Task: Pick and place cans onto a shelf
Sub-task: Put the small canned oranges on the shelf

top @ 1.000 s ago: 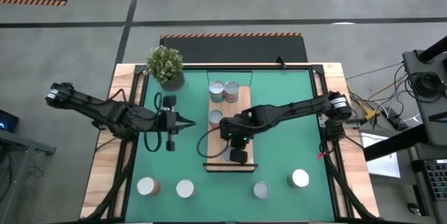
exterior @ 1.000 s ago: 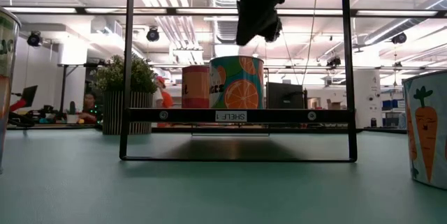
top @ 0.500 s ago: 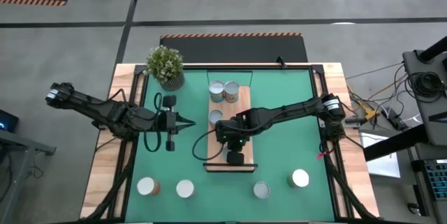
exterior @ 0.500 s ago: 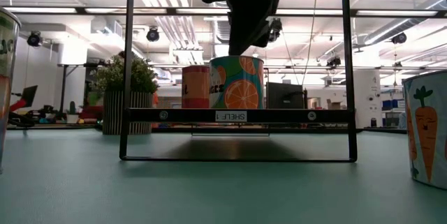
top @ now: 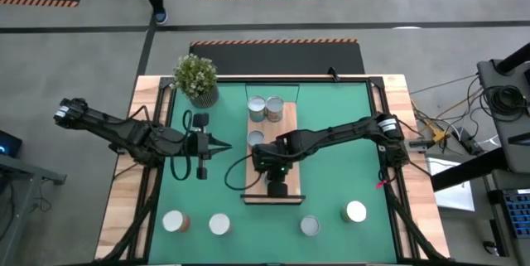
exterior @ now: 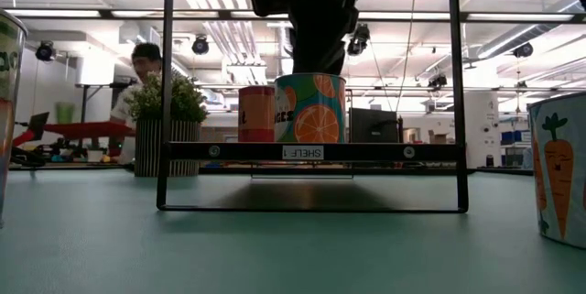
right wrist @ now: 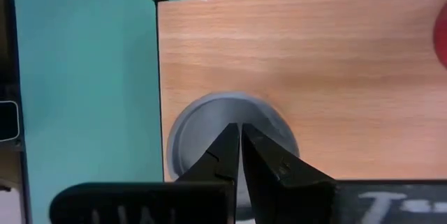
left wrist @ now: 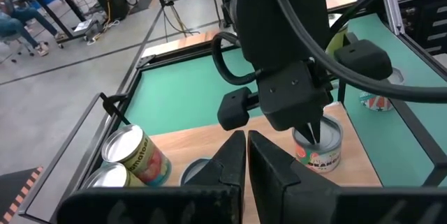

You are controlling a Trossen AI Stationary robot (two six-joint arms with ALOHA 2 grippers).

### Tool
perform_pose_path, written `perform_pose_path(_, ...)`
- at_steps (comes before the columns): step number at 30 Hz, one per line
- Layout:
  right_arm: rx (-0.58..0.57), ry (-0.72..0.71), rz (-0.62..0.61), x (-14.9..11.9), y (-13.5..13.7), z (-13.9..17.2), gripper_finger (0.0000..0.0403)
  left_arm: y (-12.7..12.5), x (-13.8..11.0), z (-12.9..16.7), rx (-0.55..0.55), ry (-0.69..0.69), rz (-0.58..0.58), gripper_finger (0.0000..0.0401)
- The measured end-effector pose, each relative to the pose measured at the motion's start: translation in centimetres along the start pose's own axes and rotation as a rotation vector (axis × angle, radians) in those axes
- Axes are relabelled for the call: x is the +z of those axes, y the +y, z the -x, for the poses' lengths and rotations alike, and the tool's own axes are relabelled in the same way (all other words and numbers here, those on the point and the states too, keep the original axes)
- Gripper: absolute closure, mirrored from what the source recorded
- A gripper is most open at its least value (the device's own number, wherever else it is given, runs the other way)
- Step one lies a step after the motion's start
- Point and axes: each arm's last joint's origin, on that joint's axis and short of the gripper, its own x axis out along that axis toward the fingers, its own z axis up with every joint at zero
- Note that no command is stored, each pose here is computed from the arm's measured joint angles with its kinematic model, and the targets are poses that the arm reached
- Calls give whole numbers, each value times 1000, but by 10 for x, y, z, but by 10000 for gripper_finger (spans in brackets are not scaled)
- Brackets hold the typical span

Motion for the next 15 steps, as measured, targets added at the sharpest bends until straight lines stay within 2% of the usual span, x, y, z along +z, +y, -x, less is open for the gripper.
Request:
perform_pose_path(8, -6, -26, 34, 4, -9, 2, 394, 0, 0, 0, 0, 0, 0, 401)
perform_pose_path(15, 45, -34, 98, 6, -15, 2, 394, 0, 0, 0, 0, 0, 0, 401)
